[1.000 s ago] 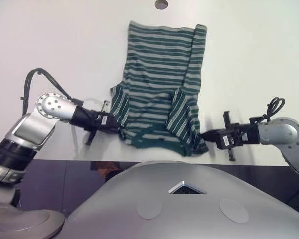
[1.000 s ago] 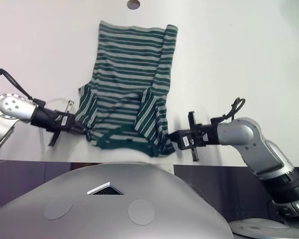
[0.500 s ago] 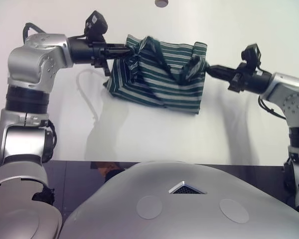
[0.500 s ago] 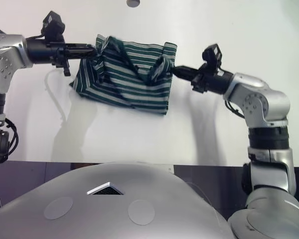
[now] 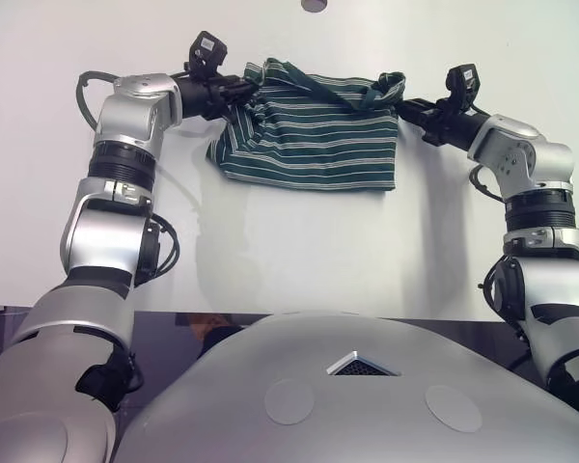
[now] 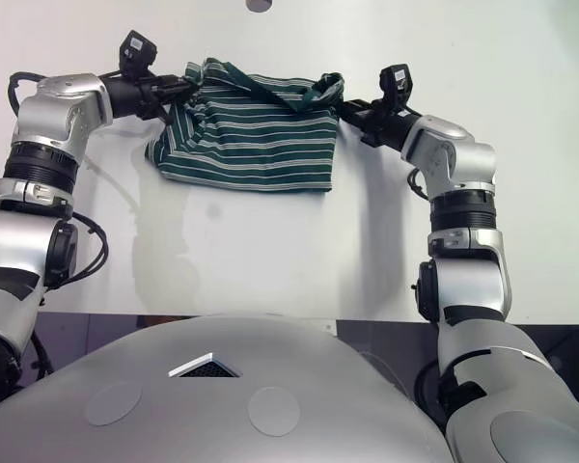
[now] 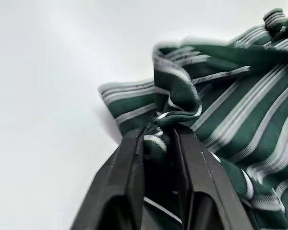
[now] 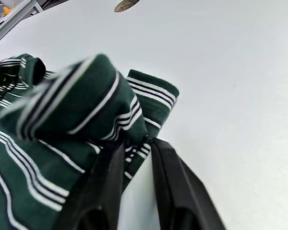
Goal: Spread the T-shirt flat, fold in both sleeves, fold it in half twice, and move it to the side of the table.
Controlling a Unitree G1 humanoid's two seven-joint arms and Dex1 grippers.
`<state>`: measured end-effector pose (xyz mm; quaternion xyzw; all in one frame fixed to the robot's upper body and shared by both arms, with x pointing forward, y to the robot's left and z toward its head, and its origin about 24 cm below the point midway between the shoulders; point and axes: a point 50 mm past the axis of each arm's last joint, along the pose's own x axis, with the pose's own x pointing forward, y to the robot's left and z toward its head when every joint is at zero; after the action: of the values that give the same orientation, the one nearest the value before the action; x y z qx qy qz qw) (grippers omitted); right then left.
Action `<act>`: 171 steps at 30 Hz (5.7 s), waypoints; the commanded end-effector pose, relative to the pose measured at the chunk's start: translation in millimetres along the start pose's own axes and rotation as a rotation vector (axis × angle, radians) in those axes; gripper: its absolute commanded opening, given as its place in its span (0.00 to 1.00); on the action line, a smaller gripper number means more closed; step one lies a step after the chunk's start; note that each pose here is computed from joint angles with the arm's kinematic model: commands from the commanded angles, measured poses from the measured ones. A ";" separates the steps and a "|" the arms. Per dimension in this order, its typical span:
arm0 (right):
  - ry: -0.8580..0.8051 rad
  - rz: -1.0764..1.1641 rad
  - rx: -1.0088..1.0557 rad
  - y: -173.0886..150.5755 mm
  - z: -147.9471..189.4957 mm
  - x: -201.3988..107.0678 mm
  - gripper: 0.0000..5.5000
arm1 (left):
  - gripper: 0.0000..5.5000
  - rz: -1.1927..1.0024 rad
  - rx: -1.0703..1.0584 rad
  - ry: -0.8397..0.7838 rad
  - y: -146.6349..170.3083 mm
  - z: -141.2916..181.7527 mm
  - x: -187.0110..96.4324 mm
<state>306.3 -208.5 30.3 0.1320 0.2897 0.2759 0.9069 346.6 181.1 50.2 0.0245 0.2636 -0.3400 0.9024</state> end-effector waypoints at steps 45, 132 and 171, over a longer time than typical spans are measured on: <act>0.138 0.469 -1.305 66.1 -36.7 -45.9 0.31 | 0.24 -0.265 1.278 0.117 -38.2 -73.9 -99.9; -0.076 0.421 -0.740 157.1 20.6 128.7 0.01 | 0.12 0.536 0.049 -0.178 36.7 15.4 -50.7; -0.713 -1.157 -0.540 45.1 50.8 -110.0 0.00 | 0.02 0.602 0.022 -0.518 -15.4 -1.8 -60.3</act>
<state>238.2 -254.7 146.4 -0.2002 -0.0862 -0.2718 0.9374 298.5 214.0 77.1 0.0304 0.0171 -0.0384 0.9987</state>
